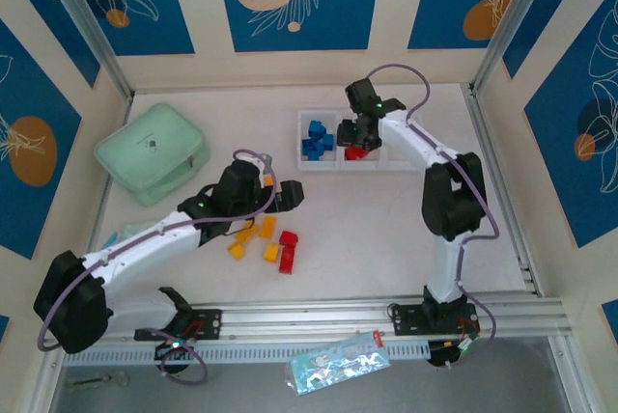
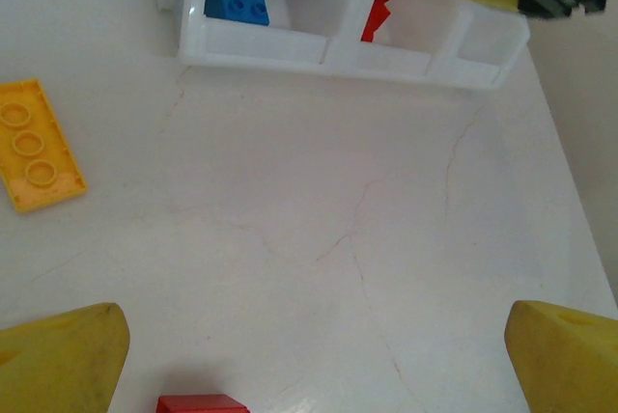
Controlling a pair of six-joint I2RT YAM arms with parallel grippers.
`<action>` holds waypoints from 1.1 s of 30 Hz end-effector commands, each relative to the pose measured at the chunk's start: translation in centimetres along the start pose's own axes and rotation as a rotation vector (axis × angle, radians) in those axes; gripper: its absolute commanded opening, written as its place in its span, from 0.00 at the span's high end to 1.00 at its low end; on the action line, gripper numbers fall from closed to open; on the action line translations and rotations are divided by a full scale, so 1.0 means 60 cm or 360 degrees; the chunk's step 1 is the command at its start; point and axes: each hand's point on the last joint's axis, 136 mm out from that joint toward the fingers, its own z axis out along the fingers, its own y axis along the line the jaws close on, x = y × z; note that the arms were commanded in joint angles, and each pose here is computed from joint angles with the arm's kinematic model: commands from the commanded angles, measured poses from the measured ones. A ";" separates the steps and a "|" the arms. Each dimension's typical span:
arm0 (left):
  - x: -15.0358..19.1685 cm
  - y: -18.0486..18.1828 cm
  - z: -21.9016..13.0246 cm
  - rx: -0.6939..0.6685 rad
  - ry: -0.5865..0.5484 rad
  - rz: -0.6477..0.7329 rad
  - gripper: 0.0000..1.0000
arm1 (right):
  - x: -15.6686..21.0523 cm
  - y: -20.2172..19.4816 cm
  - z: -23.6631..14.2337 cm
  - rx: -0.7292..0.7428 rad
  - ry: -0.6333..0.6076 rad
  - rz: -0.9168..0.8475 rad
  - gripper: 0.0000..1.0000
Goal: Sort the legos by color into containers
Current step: Place the lego in the container, then pick up the lego from the bottom-center of the table.
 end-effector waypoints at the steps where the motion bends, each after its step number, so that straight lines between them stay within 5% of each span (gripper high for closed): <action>1: -0.005 -0.003 -0.021 0.0036 -0.0032 0.0002 0.01 | 0.037 0.023 -0.043 -0.0074 -0.0004 -0.0001 0.42; 18: 0.051 0.080 -0.100 -0.0173 -0.0040 -0.0025 0.01 | 0.306 0.187 -0.070 -0.0314 0.0307 -0.0222 0.30; 33: 0.081 0.127 -0.158 -0.0294 -0.0086 -0.0098 0.01 | 0.441 0.256 -0.041 -0.0527 0.0526 -0.0604 0.24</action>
